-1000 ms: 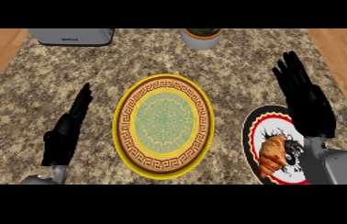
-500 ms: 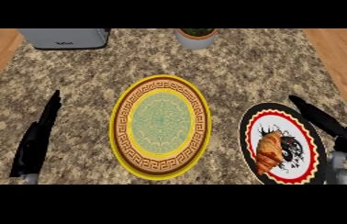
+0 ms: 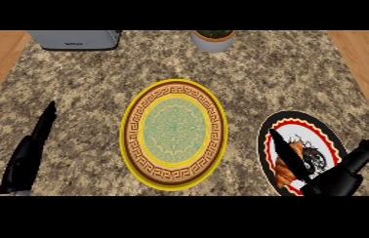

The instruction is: Pick the croissant from the plate and place it in the plate

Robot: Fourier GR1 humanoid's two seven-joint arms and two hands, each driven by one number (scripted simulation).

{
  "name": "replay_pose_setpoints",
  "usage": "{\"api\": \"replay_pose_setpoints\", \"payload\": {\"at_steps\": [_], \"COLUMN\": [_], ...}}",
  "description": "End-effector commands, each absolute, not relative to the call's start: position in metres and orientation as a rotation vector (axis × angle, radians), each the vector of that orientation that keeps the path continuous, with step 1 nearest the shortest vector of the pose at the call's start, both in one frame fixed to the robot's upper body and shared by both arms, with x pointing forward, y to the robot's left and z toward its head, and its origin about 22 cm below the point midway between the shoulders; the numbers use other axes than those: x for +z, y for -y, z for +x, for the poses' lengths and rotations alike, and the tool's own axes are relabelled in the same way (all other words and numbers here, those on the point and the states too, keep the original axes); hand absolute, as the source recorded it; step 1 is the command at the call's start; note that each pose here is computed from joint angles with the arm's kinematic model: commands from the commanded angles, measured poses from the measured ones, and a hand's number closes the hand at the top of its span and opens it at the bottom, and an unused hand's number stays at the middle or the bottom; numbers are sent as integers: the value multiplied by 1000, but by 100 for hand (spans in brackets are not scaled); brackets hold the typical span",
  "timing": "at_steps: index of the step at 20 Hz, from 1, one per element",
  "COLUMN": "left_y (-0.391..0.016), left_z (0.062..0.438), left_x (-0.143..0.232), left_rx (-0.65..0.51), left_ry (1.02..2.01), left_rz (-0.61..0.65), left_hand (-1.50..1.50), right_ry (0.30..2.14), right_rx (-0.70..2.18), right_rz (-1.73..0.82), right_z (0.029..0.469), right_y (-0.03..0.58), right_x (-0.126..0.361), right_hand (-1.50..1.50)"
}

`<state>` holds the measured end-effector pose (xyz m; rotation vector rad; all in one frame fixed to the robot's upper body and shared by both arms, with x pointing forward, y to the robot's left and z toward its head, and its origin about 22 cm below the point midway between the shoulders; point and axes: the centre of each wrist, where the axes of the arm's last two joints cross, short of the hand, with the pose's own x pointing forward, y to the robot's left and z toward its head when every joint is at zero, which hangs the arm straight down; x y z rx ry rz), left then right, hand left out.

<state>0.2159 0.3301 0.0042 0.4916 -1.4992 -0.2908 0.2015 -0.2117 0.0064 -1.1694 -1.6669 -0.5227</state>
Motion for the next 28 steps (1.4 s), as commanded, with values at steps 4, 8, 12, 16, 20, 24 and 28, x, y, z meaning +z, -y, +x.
{"api": "replay_pose_setpoints", "payload": {"at_steps": [4, 8, 12, 16, 20, 24, 28], "left_y": [-334, -335, -334, -330, -340, -337, -330], "left_z": [215, 212, 214, 214, 216, 208, 212], "left_x": [0, 1, 3, 2, 2, -1, -3], "left_rx": [-301, -301, -289, -323, -302, -301, -295], "left_ry": [1498, 1519, 1518, 1537, 1522, 1530, 1506], "left_rz": [488, 491, 473, 480, 471, 448, 461], "left_hand": [0, 0, 0, 0, 0, 0, 0], "right_ry": [1337, 1146, 983, 845, 714, 602, 518], "right_rx": [-348, -260, -210, -164, -98, -10, 97], "right_rz": [-1180, -1171, -1168, -1136, -1110, -1065, -1009], "right_z": [151, 133, 125, 151, 174, 196, 202], "right_y": [203, 220, 228, 223, 220, 211, 215], "right_x": [-34, -31, -11, 18, 55, 69, 68], "right_hand": [-150, -150, -150, -150, -150, -150, -150]}}
